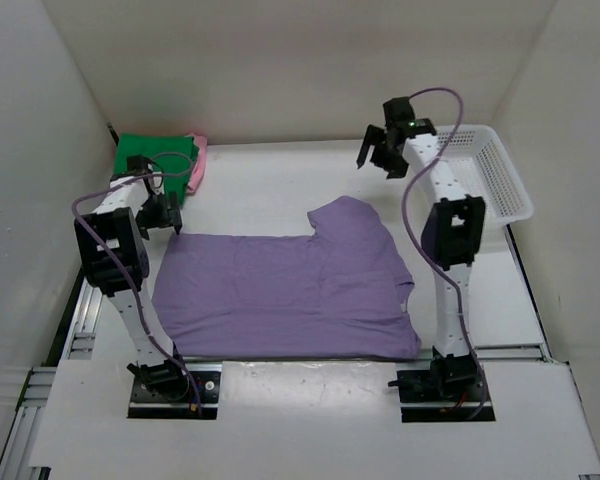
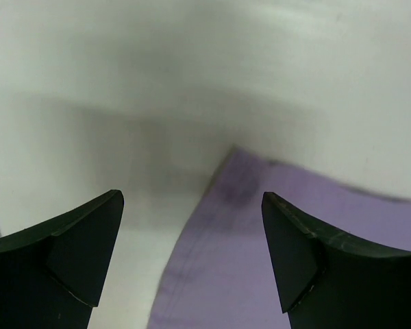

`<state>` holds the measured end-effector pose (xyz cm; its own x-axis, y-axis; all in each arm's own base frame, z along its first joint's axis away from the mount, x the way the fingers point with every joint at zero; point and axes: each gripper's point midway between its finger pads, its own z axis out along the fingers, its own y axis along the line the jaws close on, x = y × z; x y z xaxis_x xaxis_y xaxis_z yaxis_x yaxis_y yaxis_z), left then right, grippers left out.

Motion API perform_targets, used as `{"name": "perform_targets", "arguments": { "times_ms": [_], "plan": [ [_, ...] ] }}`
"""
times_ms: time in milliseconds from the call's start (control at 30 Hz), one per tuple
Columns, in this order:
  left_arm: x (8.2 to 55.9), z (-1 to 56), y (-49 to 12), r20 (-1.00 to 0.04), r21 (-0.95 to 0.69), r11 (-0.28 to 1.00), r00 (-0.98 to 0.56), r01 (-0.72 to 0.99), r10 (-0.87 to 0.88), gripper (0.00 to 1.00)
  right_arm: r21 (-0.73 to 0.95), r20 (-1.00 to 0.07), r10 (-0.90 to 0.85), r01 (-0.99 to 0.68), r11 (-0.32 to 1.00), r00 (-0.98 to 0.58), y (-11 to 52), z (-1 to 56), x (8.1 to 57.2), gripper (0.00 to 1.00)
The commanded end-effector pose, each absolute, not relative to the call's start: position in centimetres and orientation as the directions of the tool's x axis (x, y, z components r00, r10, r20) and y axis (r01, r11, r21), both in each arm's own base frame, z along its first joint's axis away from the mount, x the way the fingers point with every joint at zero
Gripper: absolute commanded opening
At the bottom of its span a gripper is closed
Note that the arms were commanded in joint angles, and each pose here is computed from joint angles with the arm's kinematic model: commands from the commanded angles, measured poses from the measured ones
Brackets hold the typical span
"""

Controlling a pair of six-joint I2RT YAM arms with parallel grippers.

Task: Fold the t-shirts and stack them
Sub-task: Grap the side of the flattened tshirt furthest away from the robot with both arms

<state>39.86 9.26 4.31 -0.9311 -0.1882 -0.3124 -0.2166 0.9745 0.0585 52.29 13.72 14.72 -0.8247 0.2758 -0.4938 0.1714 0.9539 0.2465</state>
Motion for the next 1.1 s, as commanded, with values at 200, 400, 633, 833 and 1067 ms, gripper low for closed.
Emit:
{"name": "perform_targets", "arguments": {
  "times_ms": [200,400,633,833,1067],
  "plan": [
    [45.4,5.4,6.4,-0.414,-0.001,0.990,-0.901,-0.140,-0.128,0.92,0.313,-0.424,0.255,0.124,0.942,-0.869,17.0,4.9,55.5,0.93],
    [44.7,4.0,6.3,-0.385,-0.001,0.990,-0.914,-0.140,-0.130,0.92,0.294,-0.308,0.167,0.073,0.953,-0.937,19.0,1.3,51.5,0.93],
    [40.5,2.3,6.6,-0.307,-0.001,0.987,-0.939,-0.160,-0.153,0.88,0.281,-0.279,0.123,0.042,0.959,-0.952,19.0,1.3,49.2,0.82],
    [39.0,0.4,5.6,-0.253,-0.039,0.988,-0.955,-0.150,-0.155,0.76,0.273,-0.279,0.111,0.032,0.961,-0.954,18.7,1.5,48.8,0.52],
    [40.2,1.1,6.1,-0.288,-0.024,0.988,-0.945,-0.153,-0.154,0.29,0.300,-0.268,0.126,0.042,0.953,-0.955,18.9,2.7,47.6,0.00]
  ]
}}
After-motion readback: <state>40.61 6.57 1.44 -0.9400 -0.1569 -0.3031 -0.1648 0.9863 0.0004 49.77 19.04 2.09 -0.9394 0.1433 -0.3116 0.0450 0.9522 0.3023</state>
